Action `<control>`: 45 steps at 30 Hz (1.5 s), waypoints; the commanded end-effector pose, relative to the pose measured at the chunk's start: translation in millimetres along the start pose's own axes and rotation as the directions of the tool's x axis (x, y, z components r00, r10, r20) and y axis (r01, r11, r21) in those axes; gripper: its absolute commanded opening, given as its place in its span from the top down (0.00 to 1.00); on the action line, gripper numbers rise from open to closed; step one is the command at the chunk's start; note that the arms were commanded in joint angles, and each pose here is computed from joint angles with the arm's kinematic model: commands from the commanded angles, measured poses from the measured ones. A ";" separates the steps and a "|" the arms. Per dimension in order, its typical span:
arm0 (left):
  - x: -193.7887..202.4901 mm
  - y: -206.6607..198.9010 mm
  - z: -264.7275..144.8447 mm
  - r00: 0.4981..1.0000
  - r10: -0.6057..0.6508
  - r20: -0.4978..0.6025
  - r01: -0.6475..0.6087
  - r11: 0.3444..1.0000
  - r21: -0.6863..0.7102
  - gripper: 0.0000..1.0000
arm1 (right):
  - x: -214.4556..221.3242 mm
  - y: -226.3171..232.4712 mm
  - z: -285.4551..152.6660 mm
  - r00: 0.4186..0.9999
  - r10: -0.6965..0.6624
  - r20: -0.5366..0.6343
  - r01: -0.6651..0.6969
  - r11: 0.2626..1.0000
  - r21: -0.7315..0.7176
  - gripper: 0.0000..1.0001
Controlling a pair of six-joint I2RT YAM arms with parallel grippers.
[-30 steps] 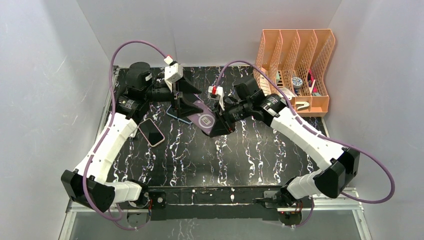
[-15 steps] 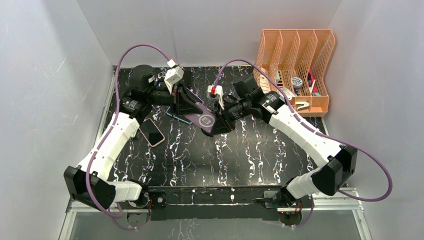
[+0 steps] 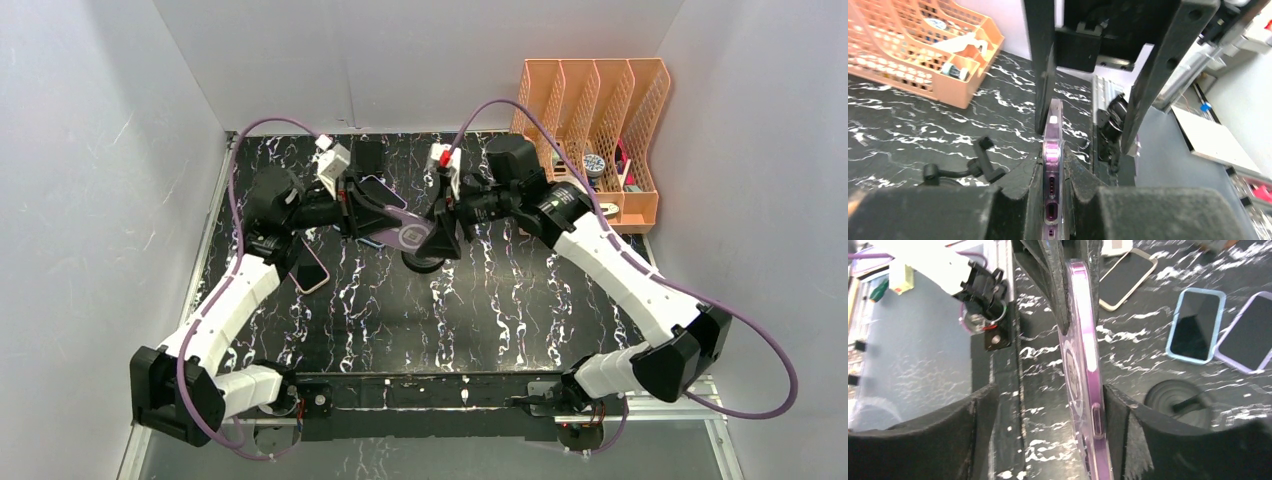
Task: Place the phone on the phone stand
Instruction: Adjust the phone.
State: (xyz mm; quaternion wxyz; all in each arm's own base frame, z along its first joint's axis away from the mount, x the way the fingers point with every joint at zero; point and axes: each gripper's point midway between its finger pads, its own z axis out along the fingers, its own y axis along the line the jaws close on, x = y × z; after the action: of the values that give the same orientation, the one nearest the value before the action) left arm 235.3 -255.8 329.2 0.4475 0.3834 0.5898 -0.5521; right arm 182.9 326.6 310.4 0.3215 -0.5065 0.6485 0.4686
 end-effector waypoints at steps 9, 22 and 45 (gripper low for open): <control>-106.3 33.0 -66.3 0.806 0.210 0.553 -0.007 0.938 -0.346 1.00 | -70.0 -43.3 -95.0 0.849 -0.204 0.487 0.005 0.925 0.379 0.01; -144.0 -12.5 -101.1 0.498 0.143 0.855 -0.044 0.989 -0.140 1.00 | -74.9 -30.9 -83.8 0.621 -0.014 0.783 0.036 0.999 -0.012 0.02; -139.7 -36.0 -55.6 0.523 0.070 0.849 -0.079 0.996 -0.033 1.00 | -112.5 -38.1 -52.6 0.548 0.010 0.836 0.119 0.989 -0.090 0.24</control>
State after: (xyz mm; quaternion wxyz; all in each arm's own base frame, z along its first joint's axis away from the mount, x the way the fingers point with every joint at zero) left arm 289.8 -217.8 402.1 0.6281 0.0372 0.4392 -0.6412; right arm 264.1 321.1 382.5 0.5352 -0.2477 0.4306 0.6832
